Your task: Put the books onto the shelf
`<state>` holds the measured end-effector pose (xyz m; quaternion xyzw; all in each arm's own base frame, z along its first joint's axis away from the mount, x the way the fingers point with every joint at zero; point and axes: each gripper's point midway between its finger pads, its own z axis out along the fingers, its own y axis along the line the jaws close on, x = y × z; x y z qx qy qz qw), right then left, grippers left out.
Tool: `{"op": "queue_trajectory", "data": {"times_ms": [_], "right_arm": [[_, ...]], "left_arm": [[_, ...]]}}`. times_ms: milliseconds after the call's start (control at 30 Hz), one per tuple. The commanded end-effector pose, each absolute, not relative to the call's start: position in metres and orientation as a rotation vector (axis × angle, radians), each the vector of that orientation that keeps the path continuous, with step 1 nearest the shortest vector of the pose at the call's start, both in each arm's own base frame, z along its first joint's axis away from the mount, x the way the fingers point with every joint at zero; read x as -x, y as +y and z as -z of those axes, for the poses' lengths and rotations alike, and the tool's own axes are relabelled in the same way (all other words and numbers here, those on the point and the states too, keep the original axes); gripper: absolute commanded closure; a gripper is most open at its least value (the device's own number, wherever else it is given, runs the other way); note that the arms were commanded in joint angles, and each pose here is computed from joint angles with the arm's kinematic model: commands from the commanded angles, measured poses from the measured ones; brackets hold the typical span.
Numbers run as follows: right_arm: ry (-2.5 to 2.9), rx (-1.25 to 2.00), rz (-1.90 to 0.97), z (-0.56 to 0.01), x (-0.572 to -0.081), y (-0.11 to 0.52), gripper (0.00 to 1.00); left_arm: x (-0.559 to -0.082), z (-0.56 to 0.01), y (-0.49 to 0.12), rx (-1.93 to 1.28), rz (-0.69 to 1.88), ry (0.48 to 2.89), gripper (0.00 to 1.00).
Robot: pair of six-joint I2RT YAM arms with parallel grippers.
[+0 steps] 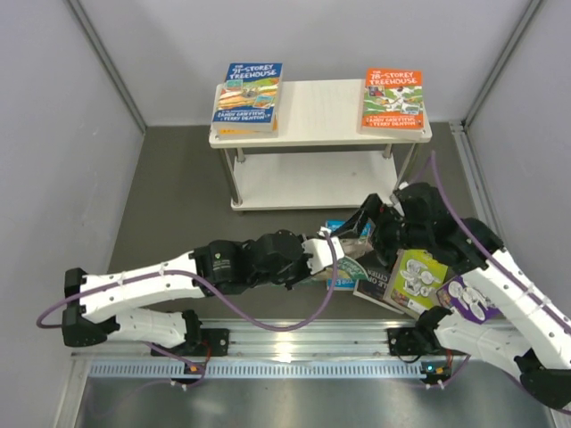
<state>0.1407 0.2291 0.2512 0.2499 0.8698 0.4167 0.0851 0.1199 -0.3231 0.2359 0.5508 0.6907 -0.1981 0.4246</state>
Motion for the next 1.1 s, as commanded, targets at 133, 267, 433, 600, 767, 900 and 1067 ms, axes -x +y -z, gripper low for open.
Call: {"op": "queue_trajectory", "data": {"times_ms": [133, 267, 433, 600, 767, 900, 1067], "right_arm": [[2.594, -0.487, -0.706, -0.299, -0.139, 0.161, 0.00], [2.442, -0.489, -0.643, -0.329, -0.152, 0.140, 0.00], [2.204, -0.353, -1.050, -0.373, -0.157, 0.179, 0.00], [1.748, -0.181, -1.424, -0.453, -0.153, 0.200, 0.00], [1.581, -0.055, -1.420, -0.491, -0.141, 0.191, 0.00], [1.531, 0.045, -1.462, -0.506, -0.134, 0.200, 0.00], [1.560, 0.123, -1.496, -0.503, -0.138, 0.218, 0.00]], "left_arm": [[-0.126, -0.320, -0.305, -1.125, 0.584, 1.723, 1.00], [-0.115, -0.375, -0.296, -1.010, 0.714, 1.730, 1.00], [-0.117, -0.429, -0.293, -0.930, 0.765, 1.690, 1.00], [-0.134, -0.462, -0.297, -0.854, 0.781, 1.711, 1.00], [-0.156, -0.462, -0.298, -0.741, 0.929, 1.823, 1.00], [-0.155, -0.468, -0.301, -0.681, 1.038, 1.823, 1.00], [-0.149, -0.501, -0.306, -0.594, 1.290, 1.754, 1.00]]}}
